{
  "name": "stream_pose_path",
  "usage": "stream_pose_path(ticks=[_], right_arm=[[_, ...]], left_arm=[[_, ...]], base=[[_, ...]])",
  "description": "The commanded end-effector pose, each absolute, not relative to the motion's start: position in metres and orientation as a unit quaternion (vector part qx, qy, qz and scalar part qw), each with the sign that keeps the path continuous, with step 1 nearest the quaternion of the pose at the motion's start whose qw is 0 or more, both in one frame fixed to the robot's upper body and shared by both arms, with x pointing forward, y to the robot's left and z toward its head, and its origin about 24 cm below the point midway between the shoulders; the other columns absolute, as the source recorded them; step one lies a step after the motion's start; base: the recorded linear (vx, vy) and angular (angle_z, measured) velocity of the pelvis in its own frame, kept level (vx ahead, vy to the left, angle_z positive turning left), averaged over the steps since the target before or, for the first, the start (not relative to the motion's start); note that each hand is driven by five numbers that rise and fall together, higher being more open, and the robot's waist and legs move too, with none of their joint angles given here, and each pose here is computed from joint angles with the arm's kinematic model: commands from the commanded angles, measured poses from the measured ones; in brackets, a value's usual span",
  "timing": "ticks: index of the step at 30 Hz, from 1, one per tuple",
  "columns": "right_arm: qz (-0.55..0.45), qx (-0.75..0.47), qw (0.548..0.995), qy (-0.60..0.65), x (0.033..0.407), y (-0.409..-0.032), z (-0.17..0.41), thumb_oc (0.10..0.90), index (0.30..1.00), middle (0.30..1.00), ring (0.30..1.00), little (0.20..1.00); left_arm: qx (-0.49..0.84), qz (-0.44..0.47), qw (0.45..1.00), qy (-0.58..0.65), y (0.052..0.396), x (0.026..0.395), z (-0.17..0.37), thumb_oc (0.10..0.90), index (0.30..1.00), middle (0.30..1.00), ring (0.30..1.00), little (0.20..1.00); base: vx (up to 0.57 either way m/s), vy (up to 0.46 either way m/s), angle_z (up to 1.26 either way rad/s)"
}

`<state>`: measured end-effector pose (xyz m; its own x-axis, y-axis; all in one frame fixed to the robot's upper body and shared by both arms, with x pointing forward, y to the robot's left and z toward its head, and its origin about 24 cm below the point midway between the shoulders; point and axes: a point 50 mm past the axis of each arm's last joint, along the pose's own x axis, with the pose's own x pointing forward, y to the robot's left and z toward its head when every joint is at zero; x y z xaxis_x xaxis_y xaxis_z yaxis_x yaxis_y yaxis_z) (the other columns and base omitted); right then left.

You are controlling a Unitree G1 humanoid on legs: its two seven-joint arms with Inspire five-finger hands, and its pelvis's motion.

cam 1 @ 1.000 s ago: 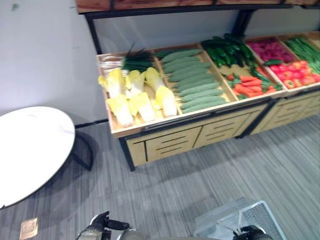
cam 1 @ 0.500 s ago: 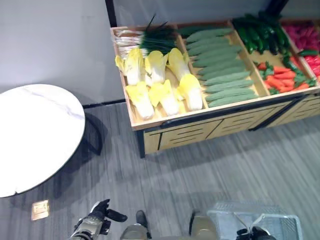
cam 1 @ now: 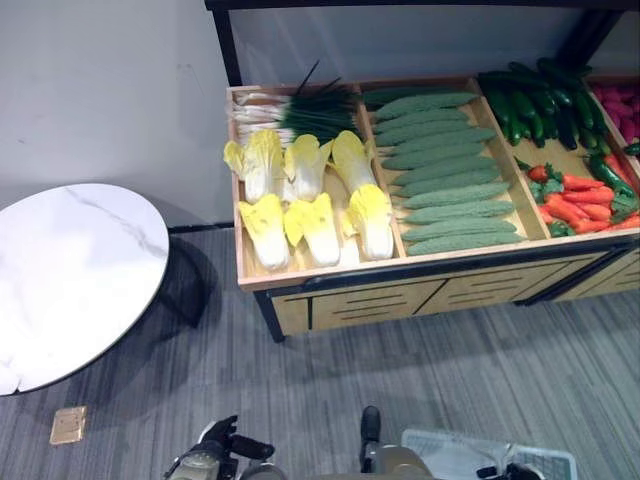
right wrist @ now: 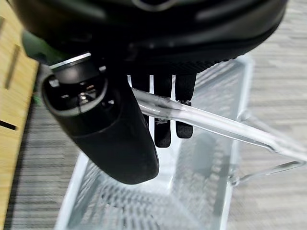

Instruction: Get the vegetables into the basket

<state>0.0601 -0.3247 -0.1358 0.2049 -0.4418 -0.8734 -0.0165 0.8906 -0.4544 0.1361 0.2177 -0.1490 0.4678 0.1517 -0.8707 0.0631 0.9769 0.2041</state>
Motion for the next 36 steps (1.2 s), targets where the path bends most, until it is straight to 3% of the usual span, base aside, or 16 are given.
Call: stream_pose_path(ticks=[1,7,13,18,26,36], right_arm=[[-0.167,-0.211,0.732,0.626,0.051,-0.348,-0.125,0.400,0.300,0.300,0.300,0.300],[-0.184,-0.194,0.728,0.631,0.040,-0.348,-0.127,0.400,0.300,0.300,0.300,0.300],[-0.191,-0.177,0.721,0.642,0.031,-0.344,-0.130,0.400,0.300,0.300,0.300,0.300],[-0.186,-0.172,0.718,0.649,0.027,-0.339,-0.133,0.400,0.300,0.300,0.300,0.300],[-0.161,-0.165,0.714,0.661,0.024,-0.324,-0.141,0.400,0.300,0.300,0.300,0.300],[-0.126,-0.185,0.719,0.658,0.033,-0.312,-0.146,0.400,0.300,0.300,0.300,0.300]], left_arm=[[0.137,0.011,0.889,0.436,0.227,0.173,-0.126,0.900,1.000,1.000,1.000,1.000],[0.080,-0.025,0.949,0.305,0.207,0.199,-0.084,0.900,1.000,1.000,1.000,1.000],[0.035,-0.057,0.978,0.200,0.206,0.194,-0.036,0.900,1.000,1.000,1.000,1.000],[0.016,-0.066,0.988,0.142,0.205,0.196,-0.008,0.900,1.000,1.000,1.000,1.000],[-0.023,-0.068,0.996,-0.047,0.193,0.216,0.073,0.900,1.000,1.000,1.000,1.000],[-0.021,-0.056,0.983,-0.173,0.177,0.246,0.124,0.900,1.000,1.000,1.000,1.000]], base=[[-0.06,-0.062,0.17],[-0.03,-0.031,0.15],[-0.02,-0.019,0.14],[0.00,0.000,0.01],[0.00,0.000,0.00],[0.04,0.002,-0.01]])
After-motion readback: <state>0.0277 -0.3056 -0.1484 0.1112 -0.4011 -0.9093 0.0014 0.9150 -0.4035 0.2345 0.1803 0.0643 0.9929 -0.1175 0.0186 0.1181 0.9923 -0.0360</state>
